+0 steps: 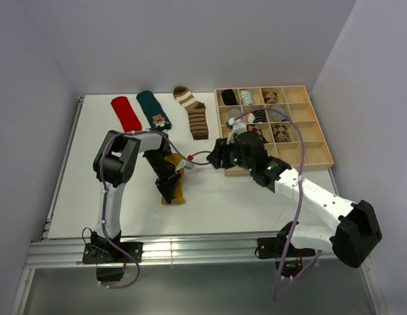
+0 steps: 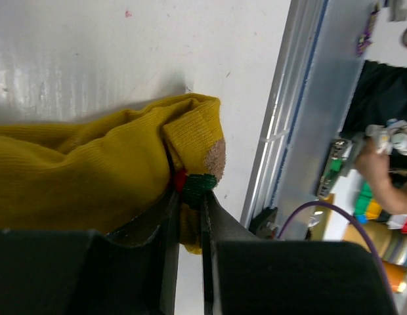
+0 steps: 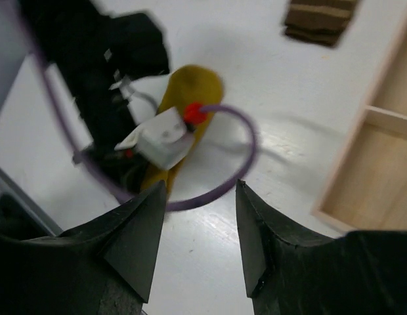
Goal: Roll the socks
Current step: Roll the sock at the center of the board.
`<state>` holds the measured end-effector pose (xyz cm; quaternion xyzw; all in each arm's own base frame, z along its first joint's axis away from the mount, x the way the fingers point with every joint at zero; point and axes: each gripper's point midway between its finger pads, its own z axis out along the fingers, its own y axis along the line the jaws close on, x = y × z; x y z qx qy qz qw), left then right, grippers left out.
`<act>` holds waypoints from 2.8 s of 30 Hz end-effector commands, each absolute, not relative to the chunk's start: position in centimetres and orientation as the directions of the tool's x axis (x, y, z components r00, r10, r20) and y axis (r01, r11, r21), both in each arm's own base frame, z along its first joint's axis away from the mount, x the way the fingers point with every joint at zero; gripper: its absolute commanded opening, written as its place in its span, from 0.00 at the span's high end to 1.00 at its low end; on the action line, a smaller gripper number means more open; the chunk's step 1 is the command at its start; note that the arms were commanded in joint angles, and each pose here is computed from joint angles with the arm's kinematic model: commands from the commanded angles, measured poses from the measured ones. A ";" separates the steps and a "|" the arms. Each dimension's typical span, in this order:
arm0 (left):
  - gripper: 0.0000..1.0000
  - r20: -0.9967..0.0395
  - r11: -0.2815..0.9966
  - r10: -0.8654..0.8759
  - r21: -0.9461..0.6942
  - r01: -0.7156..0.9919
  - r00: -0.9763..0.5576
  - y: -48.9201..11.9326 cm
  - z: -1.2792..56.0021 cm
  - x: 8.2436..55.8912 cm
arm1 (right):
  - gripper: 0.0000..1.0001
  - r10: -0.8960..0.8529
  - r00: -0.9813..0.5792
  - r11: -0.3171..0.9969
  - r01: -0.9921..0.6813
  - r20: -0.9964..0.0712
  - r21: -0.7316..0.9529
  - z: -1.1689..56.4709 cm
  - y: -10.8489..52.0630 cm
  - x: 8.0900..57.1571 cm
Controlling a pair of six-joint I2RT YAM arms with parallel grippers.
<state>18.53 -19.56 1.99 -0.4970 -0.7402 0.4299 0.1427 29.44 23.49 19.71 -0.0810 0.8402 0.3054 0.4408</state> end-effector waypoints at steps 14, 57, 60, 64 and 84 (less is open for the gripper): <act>0.97 -0.221 0.122 0.850 -0.800 0.587 -0.478 -18.8 -0.6 20.2 | 0.52 -0.377 -0.384 0.477 -0.860 -0.843 0.179 10.6 39.9 18.8; 0.66 -0.418 0.212 0.748 -0.585 0.783 -0.516 -21.1 3.8 27.1 | 0.98 -0.631 -0.485 0.544 -0.833 -0.605 0.101 -1.0 39.1 18.6; 0.66 -0.456 0.296 0.707 -0.502 0.812 -0.540 -21.1 4.4 29.6 | 0.99 -0.620 -0.506 0.549 -0.826 -0.599 0.130 -1.0 39.0 18.5; 0.68 -0.491 0.455 0.607 -0.430 0.780 -0.625 -19.5 5.0 33.2 | 0.98 -0.596 -0.552 0.537 -0.814 -0.583 0.221 -0.7 38.7 18.0; 0.58 -0.724 0.584 0.643 0.254 0.771 -0.249 -11.7 11.9 35.4 | 0.91 -0.499 -0.856 0.494 -0.410 -0.136 0.767 1.0 36.9 23.0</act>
